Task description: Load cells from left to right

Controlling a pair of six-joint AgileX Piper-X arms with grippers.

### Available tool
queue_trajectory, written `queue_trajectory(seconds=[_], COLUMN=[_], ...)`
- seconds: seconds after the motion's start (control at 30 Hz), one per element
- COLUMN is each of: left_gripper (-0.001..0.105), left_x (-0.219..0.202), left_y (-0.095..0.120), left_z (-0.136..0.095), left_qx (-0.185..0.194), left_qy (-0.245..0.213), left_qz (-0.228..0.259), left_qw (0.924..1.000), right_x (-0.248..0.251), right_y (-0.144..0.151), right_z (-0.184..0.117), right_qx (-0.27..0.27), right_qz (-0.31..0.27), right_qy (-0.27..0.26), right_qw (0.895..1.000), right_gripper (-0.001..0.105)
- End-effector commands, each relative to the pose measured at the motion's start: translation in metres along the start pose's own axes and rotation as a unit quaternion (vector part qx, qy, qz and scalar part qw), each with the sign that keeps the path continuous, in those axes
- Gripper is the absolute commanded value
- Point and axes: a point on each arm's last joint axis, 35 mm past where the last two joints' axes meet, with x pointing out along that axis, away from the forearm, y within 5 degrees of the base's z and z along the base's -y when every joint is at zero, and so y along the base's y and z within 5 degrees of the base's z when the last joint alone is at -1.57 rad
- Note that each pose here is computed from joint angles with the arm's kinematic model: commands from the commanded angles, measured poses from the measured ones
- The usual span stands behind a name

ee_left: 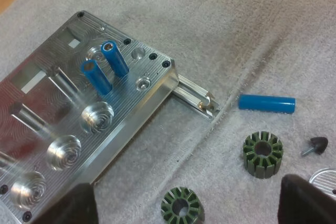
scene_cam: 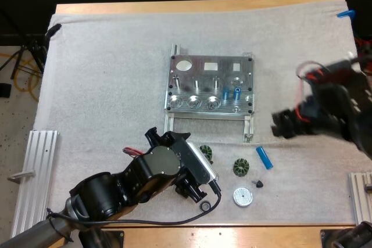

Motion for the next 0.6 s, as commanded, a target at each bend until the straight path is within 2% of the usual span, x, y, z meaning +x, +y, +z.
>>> queue_trajectory(seconds=[0.0,0.13,0.4,0.57], left_gripper=[0.069,0.069,0.069,0.069], left_x=[-0.004,-0.004,0.000,0.009], left_y=[0.001,0.001,-0.004,-0.008], left_z=[0.003,0.003,0.004,0.010], left_qx=[0.000,0.002,0.048,0.067], left_qy=[-0.010,-0.013,-0.006,-0.017], left_qz=[0.007,0.007,-0.050,-0.060], left_qw=[0.9999,0.9999,0.9976,0.9958], right_x=[-0.016,-0.038,-0.062,-0.069], right_y=[0.002,0.005,0.012,0.017], right_z=[-0.013,-0.041,-0.097,-0.122], right_qx=[0.011,0.029,0.040,0.039], right_qz=[-0.002,-0.004,0.001,0.031], right_qy=[-0.020,-0.040,-0.030,-0.024], right_qw=[1.000,0.999,0.999,0.998], right_gripper=[0.070,0.070,0.070,0.070])
